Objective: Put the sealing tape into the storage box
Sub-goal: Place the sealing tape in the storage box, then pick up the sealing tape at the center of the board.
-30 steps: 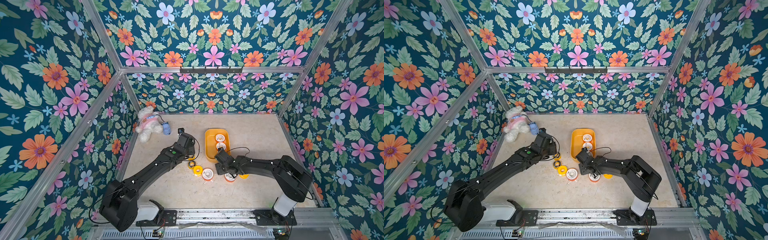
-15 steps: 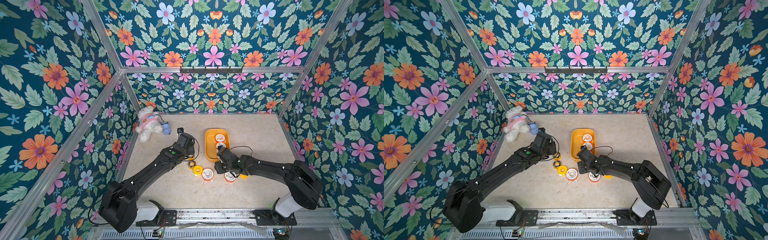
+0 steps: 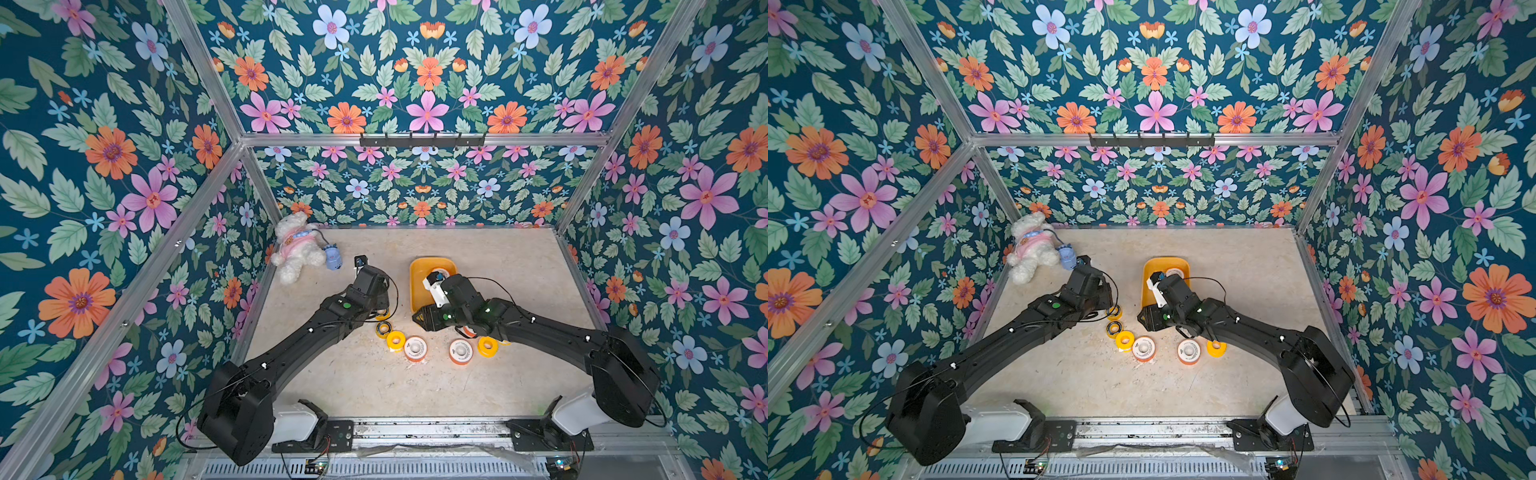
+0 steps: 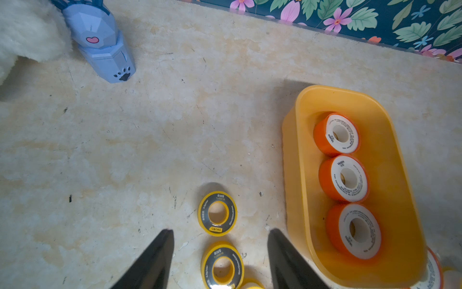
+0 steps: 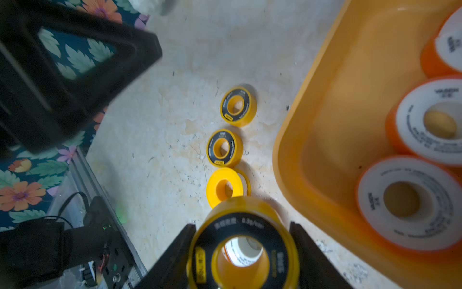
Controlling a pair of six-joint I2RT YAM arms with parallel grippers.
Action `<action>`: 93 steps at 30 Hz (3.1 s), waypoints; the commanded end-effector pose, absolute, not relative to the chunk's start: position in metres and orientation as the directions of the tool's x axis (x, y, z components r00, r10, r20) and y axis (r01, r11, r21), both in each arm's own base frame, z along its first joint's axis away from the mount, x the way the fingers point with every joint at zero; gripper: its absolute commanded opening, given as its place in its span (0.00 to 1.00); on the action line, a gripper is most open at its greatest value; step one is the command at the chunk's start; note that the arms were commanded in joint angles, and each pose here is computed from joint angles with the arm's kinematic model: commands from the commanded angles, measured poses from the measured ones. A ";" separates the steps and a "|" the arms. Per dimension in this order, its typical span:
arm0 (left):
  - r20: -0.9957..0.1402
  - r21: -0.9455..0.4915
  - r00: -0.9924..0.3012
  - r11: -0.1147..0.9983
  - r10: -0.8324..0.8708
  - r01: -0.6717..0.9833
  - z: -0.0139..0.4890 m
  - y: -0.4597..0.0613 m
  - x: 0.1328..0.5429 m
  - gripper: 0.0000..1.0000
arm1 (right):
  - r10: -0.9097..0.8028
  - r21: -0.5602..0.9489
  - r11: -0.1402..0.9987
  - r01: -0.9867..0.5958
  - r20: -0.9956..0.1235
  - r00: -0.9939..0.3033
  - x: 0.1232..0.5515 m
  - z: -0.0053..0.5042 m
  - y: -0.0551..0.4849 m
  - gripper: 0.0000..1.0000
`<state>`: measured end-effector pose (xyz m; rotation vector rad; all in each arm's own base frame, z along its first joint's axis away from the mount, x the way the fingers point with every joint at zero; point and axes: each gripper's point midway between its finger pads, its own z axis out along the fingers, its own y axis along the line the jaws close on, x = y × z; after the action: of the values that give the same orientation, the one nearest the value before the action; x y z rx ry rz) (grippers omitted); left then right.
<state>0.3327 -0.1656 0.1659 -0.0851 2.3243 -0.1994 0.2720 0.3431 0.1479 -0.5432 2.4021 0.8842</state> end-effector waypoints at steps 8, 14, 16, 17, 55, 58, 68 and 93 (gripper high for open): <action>-0.718 -0.186 -0.684 0.982 -0.133 0.005 0.170 -0.169 0.335 0.66 | -0.111 0.499 0.719 -0.483 -0.604 -0.789 0.345 0.155 0.347 0.60; -0.718 -0.190 -0.684 0.982 -0.132 0.009 0.170 -0.170 0.335 0.66 | -0.041 0.459 0.804 -0.378 -0.592 -0.805 0.392 0.139 0.333 0.60; -0.718 -0.189 -0.683 0.982 -0.132 0.008 0.170 -0.170 0.336 0.66 | -0.022 0.441 0.830 -0.342 -0.586 -0.810 0.405 0.131 0.327 0.60; -0.719 -0.187 -0.683 0.982 -0.131 0.009 0.170 -0.170 0.336 0.66 | -0.018 0.435 0.837 -0.332 -0.584 -0.811 0.409 0.128 0.326 0.61; -0.716 -0.177 -0.686 0.984 -0.130 -0.002 0.166 -0.168 0.338 0.66 | -0.058 0.215 0.957 -0.196 -0.518 -0.854 0.477 0.062 0.327 0.67; -0.715 -0.177 -0.687 0.984 -0.130 -0.001 0.166 -0.168 0.338 0.66 | -0.058 0.214 0.957 -0.195 -0.518 -0.853 0.477 0.062 0.327 0.69; -0.718 -0.180 -0.684 0.984 -0.131 0.000 0.169 -0.169 0.339 0.66 | -0.058 0.216 0.956 -0.200 -0.528 -0.847 0.479 0.072 0.328 0.71; -0.531 -0.170 -0.846 0.985 -0.054 0.044 0.077 -0.174 0.337 0.88 | 0.155 0.408 0.899 -0.158 -0.635 -0.756 0.430 0.173 0.256 0.73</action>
<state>0.3323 -0.1680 0.0791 -0.0468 2.5700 -0.2147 0.4303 0.2593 0.1655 -0.0456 2.3977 0.5041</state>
